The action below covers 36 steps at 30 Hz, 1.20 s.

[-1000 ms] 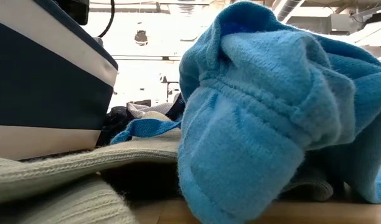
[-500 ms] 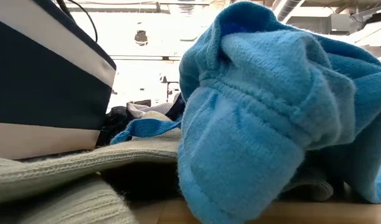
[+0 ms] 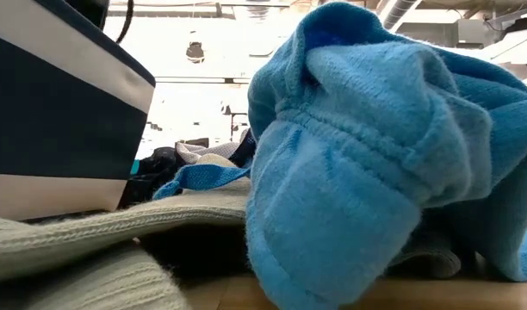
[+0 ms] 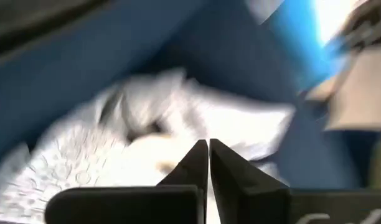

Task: Pick & Place Cloths
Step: Put the white patterned shirt into the blue basket

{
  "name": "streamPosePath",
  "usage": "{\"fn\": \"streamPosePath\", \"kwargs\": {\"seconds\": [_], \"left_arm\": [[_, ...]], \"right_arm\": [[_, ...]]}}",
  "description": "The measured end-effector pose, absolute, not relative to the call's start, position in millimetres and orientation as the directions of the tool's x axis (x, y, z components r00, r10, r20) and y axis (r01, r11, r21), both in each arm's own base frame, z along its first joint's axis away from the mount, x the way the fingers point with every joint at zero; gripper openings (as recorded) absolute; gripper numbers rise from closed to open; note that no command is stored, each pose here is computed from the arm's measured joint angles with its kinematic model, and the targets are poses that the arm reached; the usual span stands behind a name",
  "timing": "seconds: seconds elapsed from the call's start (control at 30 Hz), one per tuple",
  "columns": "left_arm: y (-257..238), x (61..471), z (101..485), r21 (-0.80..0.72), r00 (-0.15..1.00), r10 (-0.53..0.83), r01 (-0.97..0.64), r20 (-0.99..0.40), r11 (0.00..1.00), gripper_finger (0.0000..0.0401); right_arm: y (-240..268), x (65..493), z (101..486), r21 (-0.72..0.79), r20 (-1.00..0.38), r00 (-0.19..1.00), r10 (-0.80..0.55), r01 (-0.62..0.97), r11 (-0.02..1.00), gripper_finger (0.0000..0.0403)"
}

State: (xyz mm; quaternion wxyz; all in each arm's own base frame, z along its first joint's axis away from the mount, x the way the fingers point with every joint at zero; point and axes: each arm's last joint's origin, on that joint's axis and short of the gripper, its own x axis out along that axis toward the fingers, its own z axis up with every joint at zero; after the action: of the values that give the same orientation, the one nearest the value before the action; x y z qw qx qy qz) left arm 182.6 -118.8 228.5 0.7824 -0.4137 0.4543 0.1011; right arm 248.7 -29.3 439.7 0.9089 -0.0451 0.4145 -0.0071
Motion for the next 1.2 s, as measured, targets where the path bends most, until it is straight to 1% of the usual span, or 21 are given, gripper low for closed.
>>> {"fn": "streamPosePath", "kwargs": {"seconds": [0.03, 0.1, 0.23, 0.3, 0.37, 0.47, 0.53, 0.6, 0.67, 0.73, 0.83, 0.9, 1.0, 1.1, 1.2], "left_arm": [[-114.4, 178.0, 238.2, -0.589, 0.616, -0.207, -0.518, -0.76, 0.62, 0.0001], [-107.0, 167.7, 252.9, -0.636, 0.673, -0.211, -0.482, -0.709, 0.602, 0.0001], [-91.5, 145.4, 272.3, -0.678, 0.729, -0.212, -0.432, -0.651, 0.595, 0.0001], [-83.0, 134.1, 277.2, -0.672, 0.736, -0.194, -0.433, -0.648, 0.601, 0.0001], [-75.3, 126.1, 289.1, -0.682, 0.775, -0.162, -0.411, -0.611, 0.606, 0.0001], [-65.9, 117.2, 315.7, -0.719, 0.861, -0.13, -0.317, -0.491, 0.618, 0.0001], [-62.3, 112.7, 334.1, -0.749, 0.907, -0.14, -0.232, -0.397, 0.62, 0.0001], [-58.9, 107.3, 348.6, -0.766, 0.93, -0.165, -0.162, -0.33, 0.622, 0.0001], [-56.3, 101.9, 357.9, -0.758, 0.93, -0.201, -0.113, -0.309, 0.642, 0.0001], [-54.6, 96.2, 361.1, -0.735, 0.896, -0.253, -0.109, -0.364, 0.669, 0.0001], [-52.4, 89.8, 352.7, -0.64, 0.796, -0.257, -0.202, -0.548, 0.742, 0.0001], [-49.5, 85.3, 345.6, -0.548, 0.718, -0.211, -0.274, -0.663, 0.791, 0.0001], [-45.5, 79.3, 337.0, -0.432, 0.621, -0.145, -0.341, -0.771, 0.835, 0.0001], [-40.2, 71.4, 330.1, -0.33, 0.531, -0.085, -0.387, -0.843, 0.861, 0.0004], [-33.4, 62.6, 321.8, -0.181, 0.391, 0.038, -0.507, -0.92, 0.842, 0.0003]], "right_arm": [[-29.3, 248.7, 439.8, -0.088, -0.753, 0.657, -0.05, -0.025, 0.996, 0.006], [-29.3, 248.7, 439.8, -0.088, -0.753, 0.656, -0.05, -0.025, 0.996, 0.006], [-29.3, 248.5, 439.6, -0.087, -0.754, 0.655, -0.05, -0.025, 0.996, 0.006], [-29.3, 248.4, 439.5, -0.087, -0.755, 0.654, -0.05, -0.025, 0.996, 0.006], [-29.3, 248.4, 439.5, -0.087, -0.755, 0.654, -0.05, -0.025, 0.996, 0.006], [-29.3, 248.5, 439.6, -0.087, -0.755, 0.654, -0.05, -0.025, 0.996, 0.006], [-29.3, 248.5, 439.6, -0.087, -0.755, 0.654, -0.05, -0.025, 0.996, 0.006], [-29.3, 248.6, 439.7, -0.087, -0.754, 0.655, -0.05, -0.025, 0.996, 0.006], [-29.4, 249.0, 440.0, -0.088, -0.75, 0.66, -0.05, -0.024, 0.996, 0.006], [-29.4, 249.7, 440.6, -0.088, -0.743, 0.667, -0.051, -0.021, 0.996, 0.006], [-29.6, 251.0, 441.9, -0.081, -0.731, 0.681, -0.053, -0.01, 0.997, 0.006], [-29.8, 252.7, 443.5, -0.079, -0.714, 0.698, -0.055, -0.003, 0.997, 0.006], [-30.0, 255.0, 446.0, -0.068, -0.689, 0.722, -0.058, 0.015, 0.998, 0.006], [-30.2, 257.2, 448.4, -0.055, -0.664, 0.745, -0.06, 0.032, 0.998, 0.006], [-30.3, 258.4, 449.8, -0.042, -0.65, 0.758, -0.062, 0.045, 0.998, 0.006]]}}
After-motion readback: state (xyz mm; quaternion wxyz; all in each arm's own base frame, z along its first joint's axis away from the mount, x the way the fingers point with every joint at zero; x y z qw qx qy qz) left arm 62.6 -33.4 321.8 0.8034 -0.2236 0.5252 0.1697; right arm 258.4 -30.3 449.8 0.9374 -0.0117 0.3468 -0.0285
